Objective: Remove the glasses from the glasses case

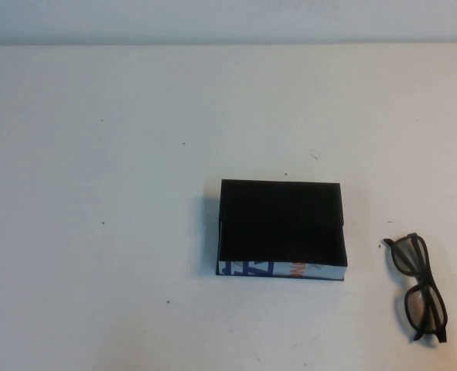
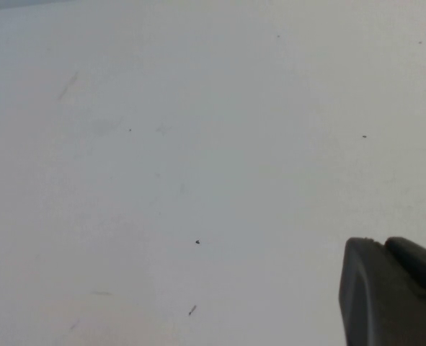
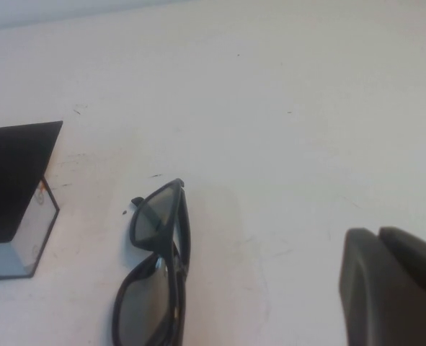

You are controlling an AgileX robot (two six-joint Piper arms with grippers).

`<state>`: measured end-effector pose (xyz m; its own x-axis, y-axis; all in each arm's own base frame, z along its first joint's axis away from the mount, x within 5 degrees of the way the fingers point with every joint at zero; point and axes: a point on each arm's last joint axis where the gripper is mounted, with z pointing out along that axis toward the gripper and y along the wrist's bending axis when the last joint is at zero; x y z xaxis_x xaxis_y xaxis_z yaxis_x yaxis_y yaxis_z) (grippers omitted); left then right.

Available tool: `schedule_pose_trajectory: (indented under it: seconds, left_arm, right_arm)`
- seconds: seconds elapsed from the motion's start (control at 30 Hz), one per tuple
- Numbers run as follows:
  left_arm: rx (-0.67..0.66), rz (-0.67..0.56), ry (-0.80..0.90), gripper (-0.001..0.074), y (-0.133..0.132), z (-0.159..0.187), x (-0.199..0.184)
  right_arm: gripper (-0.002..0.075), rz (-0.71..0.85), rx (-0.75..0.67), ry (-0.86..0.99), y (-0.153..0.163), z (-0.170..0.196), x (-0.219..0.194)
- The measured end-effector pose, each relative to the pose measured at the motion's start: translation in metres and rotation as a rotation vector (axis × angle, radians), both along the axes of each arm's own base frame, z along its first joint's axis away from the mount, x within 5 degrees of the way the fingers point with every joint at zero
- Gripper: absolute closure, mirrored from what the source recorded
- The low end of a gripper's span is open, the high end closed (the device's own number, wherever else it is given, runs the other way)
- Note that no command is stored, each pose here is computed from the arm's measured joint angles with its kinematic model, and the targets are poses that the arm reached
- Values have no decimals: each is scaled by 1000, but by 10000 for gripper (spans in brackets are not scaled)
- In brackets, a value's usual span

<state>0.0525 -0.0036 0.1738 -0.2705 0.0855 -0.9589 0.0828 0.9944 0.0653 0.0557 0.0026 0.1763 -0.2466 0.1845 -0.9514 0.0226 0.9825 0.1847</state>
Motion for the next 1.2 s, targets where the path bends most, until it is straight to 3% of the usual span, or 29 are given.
schedule_pose_trajectory:
  seconds: [0.3,1.2]
  left_arm:
    - [0,0,0,739,0,0,0]
    - [0,0,0,739,0,0,0]
  right_arm:
    - [743,71,-10,8,4,-1,-1]
    - [743,73,9,14,4,-1,-1]
